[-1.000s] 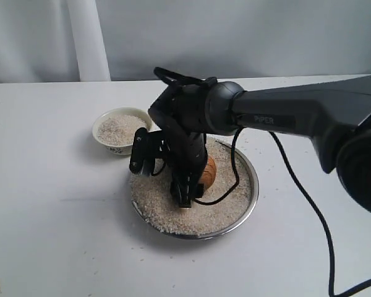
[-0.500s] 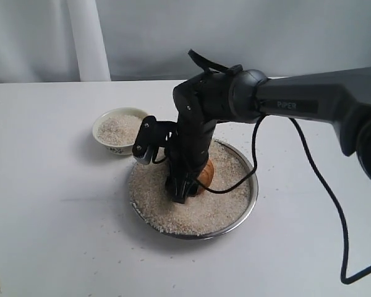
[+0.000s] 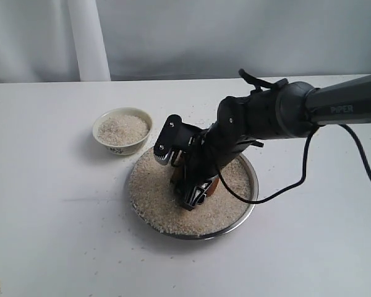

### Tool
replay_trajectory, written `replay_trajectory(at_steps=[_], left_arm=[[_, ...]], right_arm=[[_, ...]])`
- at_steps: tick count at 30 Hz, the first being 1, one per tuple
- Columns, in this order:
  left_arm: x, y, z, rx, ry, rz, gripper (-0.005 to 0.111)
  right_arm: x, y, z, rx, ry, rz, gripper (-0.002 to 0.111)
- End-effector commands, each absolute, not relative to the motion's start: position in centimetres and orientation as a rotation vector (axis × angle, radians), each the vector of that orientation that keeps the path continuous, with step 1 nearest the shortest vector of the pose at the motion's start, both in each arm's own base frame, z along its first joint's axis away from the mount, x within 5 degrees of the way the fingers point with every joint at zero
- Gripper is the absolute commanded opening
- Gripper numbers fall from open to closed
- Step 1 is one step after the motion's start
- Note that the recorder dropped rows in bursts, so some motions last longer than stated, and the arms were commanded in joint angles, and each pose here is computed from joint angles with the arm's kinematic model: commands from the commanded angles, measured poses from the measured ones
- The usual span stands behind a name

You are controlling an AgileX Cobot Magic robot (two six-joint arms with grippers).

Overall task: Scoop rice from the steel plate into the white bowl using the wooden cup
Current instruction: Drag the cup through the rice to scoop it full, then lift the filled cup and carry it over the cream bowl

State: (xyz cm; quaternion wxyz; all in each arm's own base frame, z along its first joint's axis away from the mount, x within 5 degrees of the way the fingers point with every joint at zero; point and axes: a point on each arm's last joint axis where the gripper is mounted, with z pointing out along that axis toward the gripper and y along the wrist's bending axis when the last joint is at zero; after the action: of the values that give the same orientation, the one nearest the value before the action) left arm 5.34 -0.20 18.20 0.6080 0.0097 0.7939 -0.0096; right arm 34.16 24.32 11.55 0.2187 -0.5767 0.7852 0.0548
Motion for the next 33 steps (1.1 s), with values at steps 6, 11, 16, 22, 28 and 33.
replay_trajectory(at_steps=[6,11,16,22,28,33], left_arm=[[5.3,-0.2,18.2,0.021,1.828,-0.026,0.000],[5.3,-0.2,18.2,0.021,1.828,-0.026,0.000],[5.3,-0.2,18.2,0.021,1.828,-0.026,0.000],[5.3,-0.2,18.2,0.021,1.828,-0.026,0.000],[5.3,-0.2,18.2,0.021,1.828,-0.026,0.000],[5.3,-0.2,18.2,0.021,1.828,-0.026,0.000]], right_arm=[[34.5,24.1,13.1,-1.474,2.123,0.175,0.000],[34.9,24.2,13.7,-1.417,2.091,0.166,0.000],[34.8,24.2,14.9,-1.406,2.068,0.166,0.000],[34.4,24.0,18.1,-1.376,2.009,0.170,0.000],[34.2,24.1,20.6,-1.342,1.956,0.175,0.000],[34.3,25.7,22.1,-1.365,1.883,0.177,0.000]])
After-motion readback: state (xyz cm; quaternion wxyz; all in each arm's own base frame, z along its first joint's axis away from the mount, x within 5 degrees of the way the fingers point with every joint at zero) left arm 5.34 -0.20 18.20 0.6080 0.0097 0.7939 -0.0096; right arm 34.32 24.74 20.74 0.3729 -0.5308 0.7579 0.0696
